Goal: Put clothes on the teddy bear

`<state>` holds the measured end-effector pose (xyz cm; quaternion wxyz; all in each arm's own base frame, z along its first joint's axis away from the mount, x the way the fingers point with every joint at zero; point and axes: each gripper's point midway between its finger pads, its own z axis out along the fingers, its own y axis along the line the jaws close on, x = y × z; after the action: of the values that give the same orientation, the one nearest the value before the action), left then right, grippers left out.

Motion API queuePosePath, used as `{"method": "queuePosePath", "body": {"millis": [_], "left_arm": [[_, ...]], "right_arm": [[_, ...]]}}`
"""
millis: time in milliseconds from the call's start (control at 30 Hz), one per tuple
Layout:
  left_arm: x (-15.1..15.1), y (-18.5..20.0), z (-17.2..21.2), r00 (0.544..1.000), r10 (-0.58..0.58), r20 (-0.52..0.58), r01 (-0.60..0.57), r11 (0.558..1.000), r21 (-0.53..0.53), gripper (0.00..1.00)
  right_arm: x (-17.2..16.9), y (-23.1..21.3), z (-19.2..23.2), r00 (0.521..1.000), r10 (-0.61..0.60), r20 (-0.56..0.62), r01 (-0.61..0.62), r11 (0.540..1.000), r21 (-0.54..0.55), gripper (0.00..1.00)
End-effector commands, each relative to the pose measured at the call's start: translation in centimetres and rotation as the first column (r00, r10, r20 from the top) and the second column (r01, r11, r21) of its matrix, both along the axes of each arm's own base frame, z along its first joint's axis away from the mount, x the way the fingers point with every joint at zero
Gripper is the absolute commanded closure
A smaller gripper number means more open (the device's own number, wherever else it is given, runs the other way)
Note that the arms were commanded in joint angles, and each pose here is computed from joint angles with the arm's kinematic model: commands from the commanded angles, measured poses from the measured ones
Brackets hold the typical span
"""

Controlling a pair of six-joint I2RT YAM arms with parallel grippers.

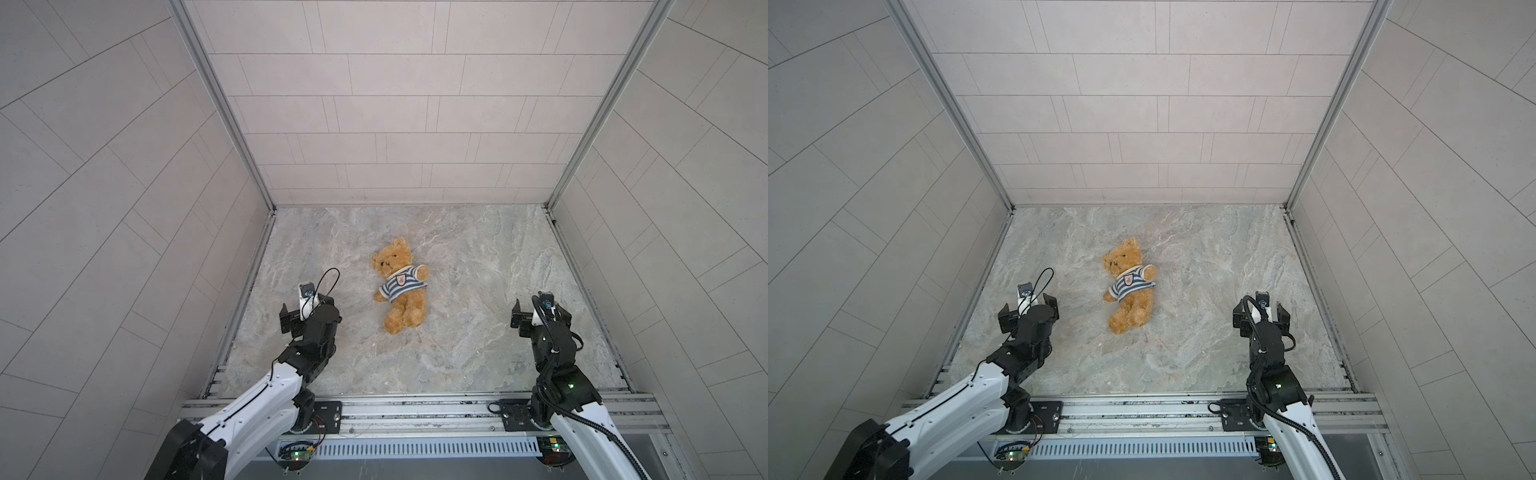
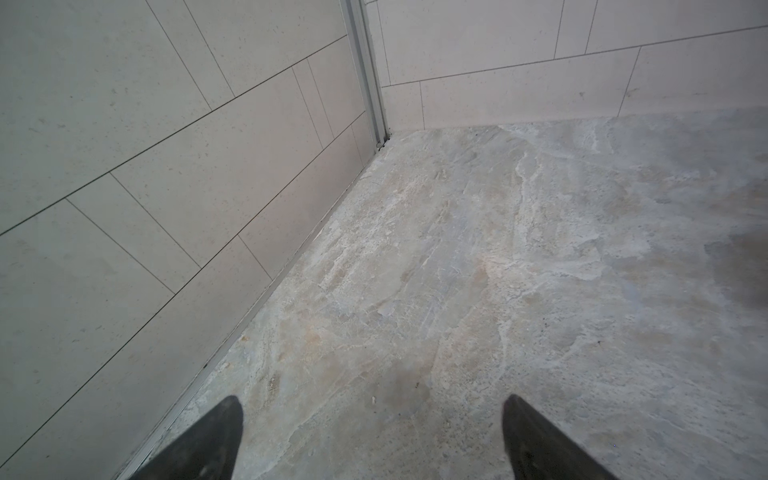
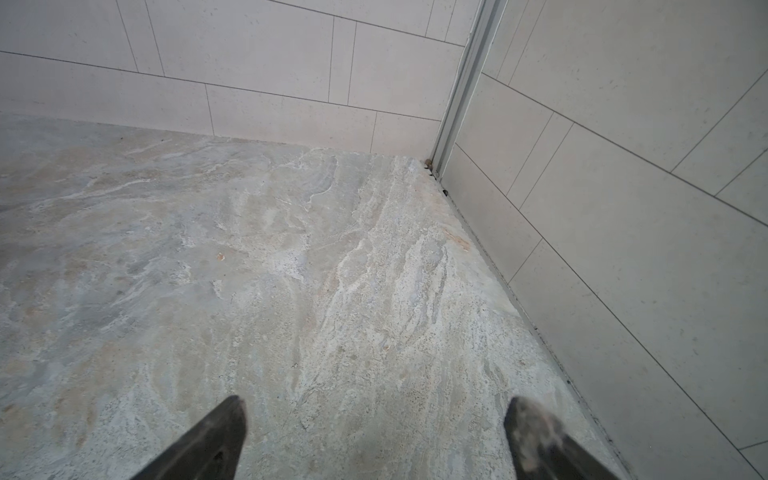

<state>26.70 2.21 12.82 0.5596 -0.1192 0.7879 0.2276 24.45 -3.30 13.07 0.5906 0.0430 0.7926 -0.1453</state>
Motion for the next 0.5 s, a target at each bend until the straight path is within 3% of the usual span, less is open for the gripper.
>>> {"method": "queuePosePath", "body": {"millis": [0, 233, 467], "left_arm": [[0.9, -0.2, 1.5, 0.998, -0.007, 0.069, 0.008, 1.0, -0.02, 0.0], [1.3, 0.5, 1.4, 0.998, 0.017, 0.064, -0.015, 0.999, -0.032, 0.0], [2.7, 1.2, 1.2, 0.999, 0.023, 0.04, -0.021, 0.999, -0.041, 0.0]], "right_arm": [[0.7, 0.1, 0.5, 0.999, 0.013, 0.03, -0.014, 1.0, 0.017, 0.01], [1.3, 0.3, 0.4, 0.999, 0.034, 0.02, -0.035, 0.999, 0.02, 0.01], [2.3, -1.1, 0.9, 0.99, -0.048, 0.132, 0.043, 0.998, 0.042, 0.01]]}}
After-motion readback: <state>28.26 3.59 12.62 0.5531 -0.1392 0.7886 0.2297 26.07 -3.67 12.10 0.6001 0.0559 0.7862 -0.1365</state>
